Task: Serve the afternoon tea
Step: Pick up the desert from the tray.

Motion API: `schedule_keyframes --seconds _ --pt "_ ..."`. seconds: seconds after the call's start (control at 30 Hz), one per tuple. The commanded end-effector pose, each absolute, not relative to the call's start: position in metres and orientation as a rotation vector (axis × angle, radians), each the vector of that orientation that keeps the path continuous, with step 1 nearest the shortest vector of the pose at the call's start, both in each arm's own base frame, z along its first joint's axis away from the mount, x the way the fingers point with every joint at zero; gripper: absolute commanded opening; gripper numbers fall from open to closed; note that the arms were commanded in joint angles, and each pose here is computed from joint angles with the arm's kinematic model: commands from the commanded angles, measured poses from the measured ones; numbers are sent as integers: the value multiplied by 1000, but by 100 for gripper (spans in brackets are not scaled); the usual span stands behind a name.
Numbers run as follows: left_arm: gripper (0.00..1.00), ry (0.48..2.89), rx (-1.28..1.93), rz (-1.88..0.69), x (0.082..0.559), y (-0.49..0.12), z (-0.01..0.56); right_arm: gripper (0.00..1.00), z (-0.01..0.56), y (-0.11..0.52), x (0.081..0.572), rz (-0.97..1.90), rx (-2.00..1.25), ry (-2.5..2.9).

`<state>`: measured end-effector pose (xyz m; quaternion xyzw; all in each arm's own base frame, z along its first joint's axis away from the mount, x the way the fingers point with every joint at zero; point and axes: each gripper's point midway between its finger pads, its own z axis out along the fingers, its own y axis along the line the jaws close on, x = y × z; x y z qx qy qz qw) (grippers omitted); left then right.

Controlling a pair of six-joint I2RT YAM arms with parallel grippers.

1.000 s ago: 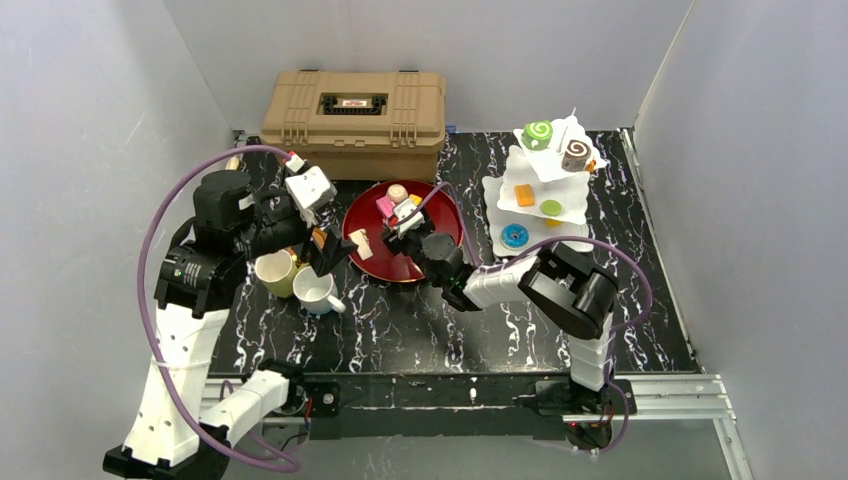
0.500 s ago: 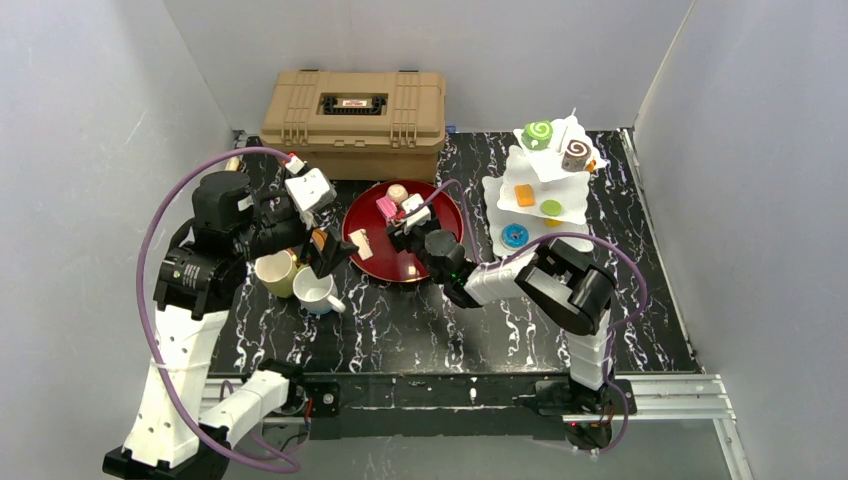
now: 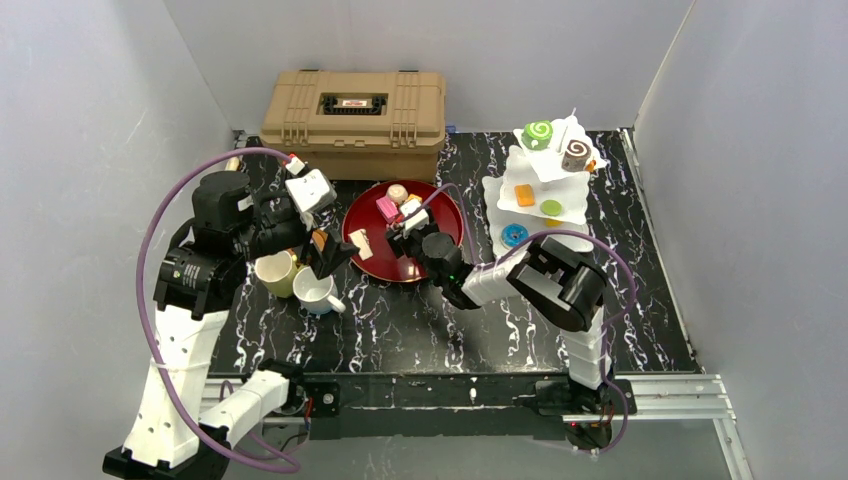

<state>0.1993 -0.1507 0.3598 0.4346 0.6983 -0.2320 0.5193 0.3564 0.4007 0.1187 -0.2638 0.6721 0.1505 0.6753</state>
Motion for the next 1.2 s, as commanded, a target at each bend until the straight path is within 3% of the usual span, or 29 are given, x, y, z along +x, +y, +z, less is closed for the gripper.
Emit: schedule_keyframes --seconds 0.0,0.33,0.7,0.93,1.17 --pt "98 1668 1058 -581 192 -152 359 72 141 397 367 300 -539 1457" --pt "98 1661 1058 -581 190 -152 362 71 132 402 371 321 -536 1479" --pt "98 1655 1069 -574 188 -151 359 44 136 391 380 328 -504 1491" --pt "98 1654 1076 -575 188 -151 358 38 174 373 370 304 -507 1433" --pt "98 1647 1082 -575 186 -151 357 36 206 312 346 201 -460 1425"
